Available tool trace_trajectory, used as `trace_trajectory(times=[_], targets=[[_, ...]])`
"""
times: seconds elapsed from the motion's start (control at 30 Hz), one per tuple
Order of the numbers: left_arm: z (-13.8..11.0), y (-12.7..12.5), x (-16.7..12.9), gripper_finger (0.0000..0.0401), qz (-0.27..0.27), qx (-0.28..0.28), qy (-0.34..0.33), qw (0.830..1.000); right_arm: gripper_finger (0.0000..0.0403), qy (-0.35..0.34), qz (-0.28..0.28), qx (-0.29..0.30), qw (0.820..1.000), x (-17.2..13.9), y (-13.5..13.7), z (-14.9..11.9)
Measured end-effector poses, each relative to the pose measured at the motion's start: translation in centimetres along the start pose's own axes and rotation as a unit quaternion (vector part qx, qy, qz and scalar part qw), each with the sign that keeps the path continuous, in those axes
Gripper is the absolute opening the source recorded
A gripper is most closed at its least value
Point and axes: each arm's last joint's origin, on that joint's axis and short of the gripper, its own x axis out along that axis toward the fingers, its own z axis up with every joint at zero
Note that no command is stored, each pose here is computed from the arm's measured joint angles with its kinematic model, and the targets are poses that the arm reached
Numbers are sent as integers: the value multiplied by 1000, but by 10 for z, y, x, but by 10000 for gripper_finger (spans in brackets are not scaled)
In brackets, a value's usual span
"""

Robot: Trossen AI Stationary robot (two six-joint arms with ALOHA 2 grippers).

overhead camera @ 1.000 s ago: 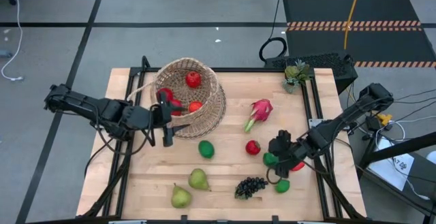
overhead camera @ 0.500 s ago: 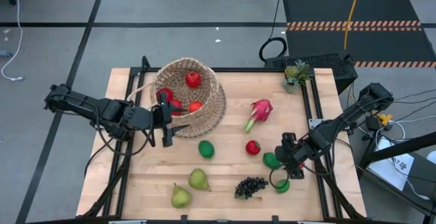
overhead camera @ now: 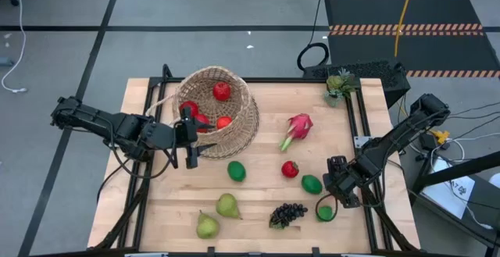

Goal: Build produce basket
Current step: Put the bell pepper into the basket

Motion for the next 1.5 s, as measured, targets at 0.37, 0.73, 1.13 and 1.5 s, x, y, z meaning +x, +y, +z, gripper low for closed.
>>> trace_trajectory(times=[0.37, 0.73, 1.13, 1.5], targets=[[0, 0, 0, 253, 0, -2, 0, 1000, 377, 50, -45, -51, 996, 26, 3, -4], [0, 0, 0, 253, 0, -3, -1, 1000, 375, 16, -57, 2, 998, 33, 6, 4], [0, 0, 0, 253, 0, -10, -2, 1000, 311, 6, -46, 28, 999, 33, 8, 6], [0, 0, 0, 253, 0, -11, -2, 1000, 295, 3, -14, 55, 998, 18, 16, 16]])
